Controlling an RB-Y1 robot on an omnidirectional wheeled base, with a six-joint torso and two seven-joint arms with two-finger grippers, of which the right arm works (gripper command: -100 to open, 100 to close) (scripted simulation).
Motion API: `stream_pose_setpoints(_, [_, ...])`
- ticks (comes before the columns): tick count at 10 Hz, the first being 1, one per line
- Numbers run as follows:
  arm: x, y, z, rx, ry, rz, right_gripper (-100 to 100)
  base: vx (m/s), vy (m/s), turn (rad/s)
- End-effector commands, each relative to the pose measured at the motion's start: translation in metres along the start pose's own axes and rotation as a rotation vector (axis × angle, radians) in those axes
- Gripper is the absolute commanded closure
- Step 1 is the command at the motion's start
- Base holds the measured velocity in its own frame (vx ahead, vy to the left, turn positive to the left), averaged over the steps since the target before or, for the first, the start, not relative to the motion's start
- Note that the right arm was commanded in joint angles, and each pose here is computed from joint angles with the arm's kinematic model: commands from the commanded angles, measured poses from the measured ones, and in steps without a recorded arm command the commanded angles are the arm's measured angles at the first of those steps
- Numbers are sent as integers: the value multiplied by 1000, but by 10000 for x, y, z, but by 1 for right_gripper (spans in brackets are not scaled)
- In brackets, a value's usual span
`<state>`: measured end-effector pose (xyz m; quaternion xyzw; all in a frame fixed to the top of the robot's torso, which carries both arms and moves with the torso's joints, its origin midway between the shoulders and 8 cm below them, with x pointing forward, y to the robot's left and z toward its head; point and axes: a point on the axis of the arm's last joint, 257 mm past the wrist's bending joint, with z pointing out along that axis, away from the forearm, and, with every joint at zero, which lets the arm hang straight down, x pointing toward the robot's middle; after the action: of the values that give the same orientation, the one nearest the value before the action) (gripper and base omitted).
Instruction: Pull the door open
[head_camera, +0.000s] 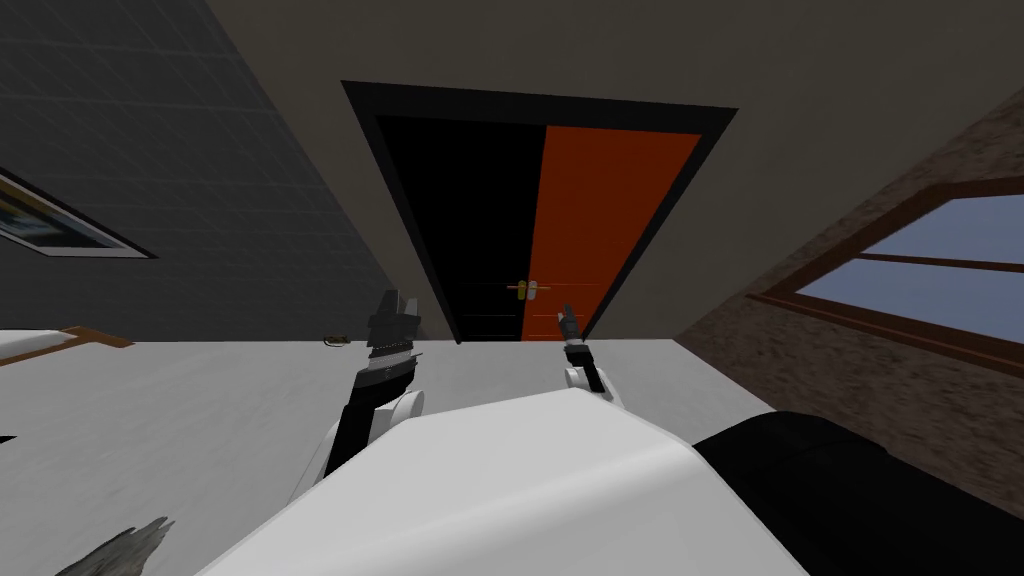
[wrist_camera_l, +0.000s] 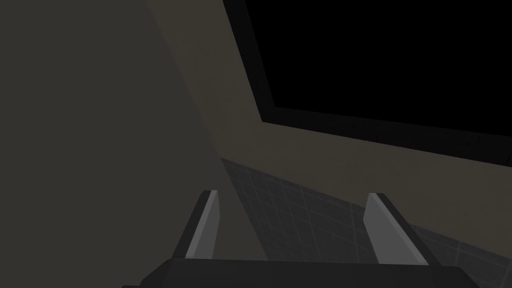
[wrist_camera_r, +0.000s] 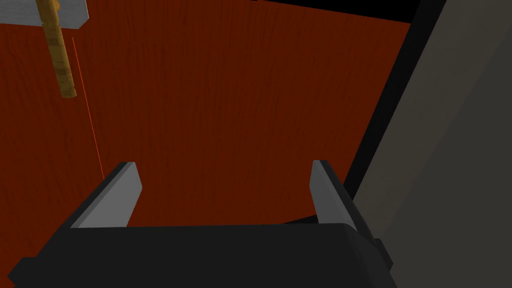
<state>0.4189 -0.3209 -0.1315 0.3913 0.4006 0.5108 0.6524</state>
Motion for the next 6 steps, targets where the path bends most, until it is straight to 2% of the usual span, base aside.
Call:
stream_pose_setpoints(1, [-51,-159,2,34,-5,6,-100,89,-36,80])
stream_pose_setpoints(6, [-205,-577,-47,127,-27,26,-100,102,-18,70])
